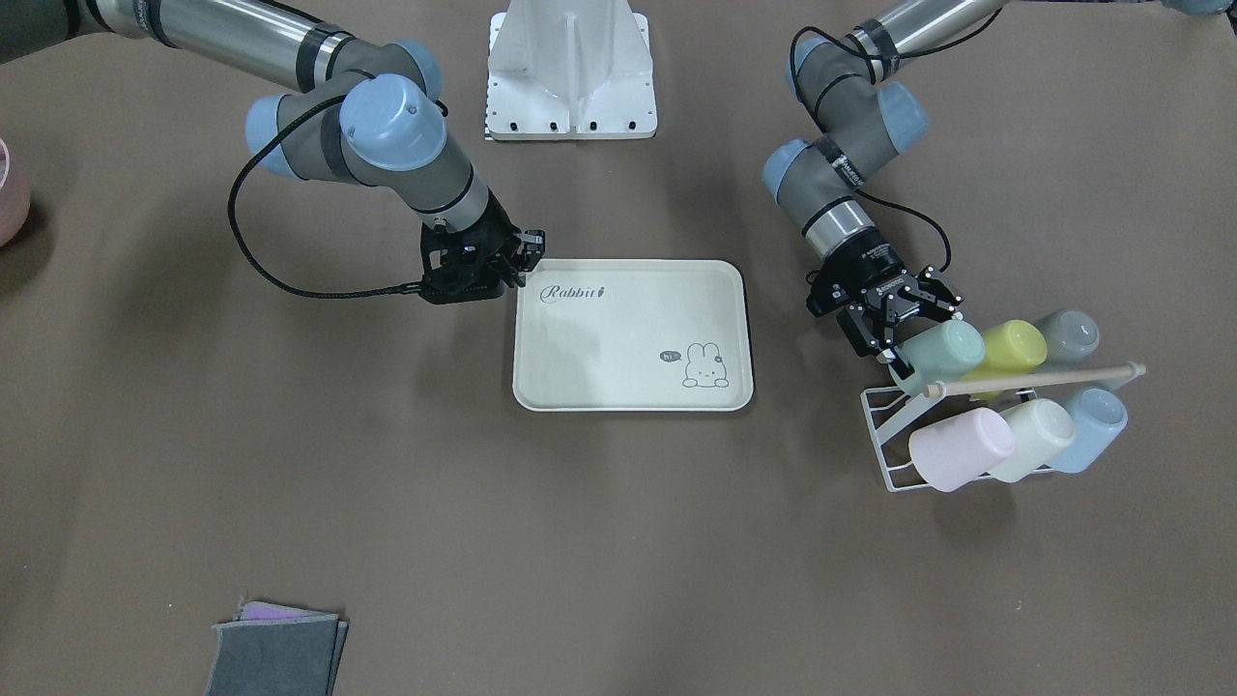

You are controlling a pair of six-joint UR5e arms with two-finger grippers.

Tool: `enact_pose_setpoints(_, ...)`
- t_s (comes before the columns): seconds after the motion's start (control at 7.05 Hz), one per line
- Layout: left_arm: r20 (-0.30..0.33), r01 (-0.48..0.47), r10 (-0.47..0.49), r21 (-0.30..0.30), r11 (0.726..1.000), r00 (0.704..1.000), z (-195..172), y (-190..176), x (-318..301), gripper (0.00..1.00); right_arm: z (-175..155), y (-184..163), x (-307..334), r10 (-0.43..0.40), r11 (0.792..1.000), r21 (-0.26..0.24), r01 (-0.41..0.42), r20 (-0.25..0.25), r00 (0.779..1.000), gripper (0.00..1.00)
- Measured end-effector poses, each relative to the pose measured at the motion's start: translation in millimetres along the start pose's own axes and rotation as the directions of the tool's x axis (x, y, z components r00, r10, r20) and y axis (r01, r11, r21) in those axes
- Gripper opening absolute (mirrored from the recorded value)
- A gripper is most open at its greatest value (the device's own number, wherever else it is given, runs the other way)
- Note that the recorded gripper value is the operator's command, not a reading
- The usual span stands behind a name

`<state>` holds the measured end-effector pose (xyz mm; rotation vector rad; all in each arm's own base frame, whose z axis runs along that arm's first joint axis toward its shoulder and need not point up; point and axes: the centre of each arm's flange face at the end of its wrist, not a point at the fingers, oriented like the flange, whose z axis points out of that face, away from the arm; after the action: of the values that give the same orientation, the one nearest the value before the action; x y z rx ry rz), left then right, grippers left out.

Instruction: Pick up and place green cup on tray

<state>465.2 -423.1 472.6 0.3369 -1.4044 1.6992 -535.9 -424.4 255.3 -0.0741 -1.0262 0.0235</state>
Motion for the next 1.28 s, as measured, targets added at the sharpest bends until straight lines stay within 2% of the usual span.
enact_pose_setpoints(0.14,-0.005,0.004,-0.004,-0.009,1.0,1.0,5.3,2.8,0.3,0.98,-4.9,-4.8,1.7,0.007,1.0,0.008,-0.007,0.002,1.0,1.0)
enact_pose_setpoints(0.43,-0.012,-0.002,0.002,-0.017,1.0,1.0,11.0,0.8,1.7,0.98,-32.9,-38.1,31.1,0.026,0.998,0.049,-0.026,-0.002,1.0,0.99)
enact_pose_setpoints(0.57,-0.013,-0.006,0.006,-0.018,1.0,1.0,12.2,-2.1,1.0,0.98,-51.3,-52.2,60.5,-0.01,0.998,0.057,0.011,-0.009,1.0,0.99)
enact_pose_setpoints(0.85,-0.015,-0.011,0.011,-0.02,1.0,1.0,13.5,-5.1,0.5,0.97,-93.0,-75.0,130.6,-0.094,0.995,0.027,0.094,-0.005,0.996,0.99)
enact_pose_setpoints(0.99,-0.015,-0.012,0.011,-0.02,1.0,1.0,13.4,-5.8,0.1,0.82,-110.5,-82.8,169.8,-0.148,0.989,0.017,0.148,-0.005,0.989,0.99)
enact_pose_setpoints(1.14,-0.015,-0.01,0.01,-0.02,1.0,1.0,13.2,-5.9,-0.5,0.59,-124.2,-84.5,220.3,-0.214,0.977,0.011,0.214,-0.025,0.976,0.99)
enact_pose_setpoints(1.28,-0.015,-0.005,0.004,-0.02,1.0,1.0,13.2,-5.9,-1.0,0.43,-141.7,-84.1,274.4,-0.256,0.967,0.007,0.256,-0.044,0.966,0.99)
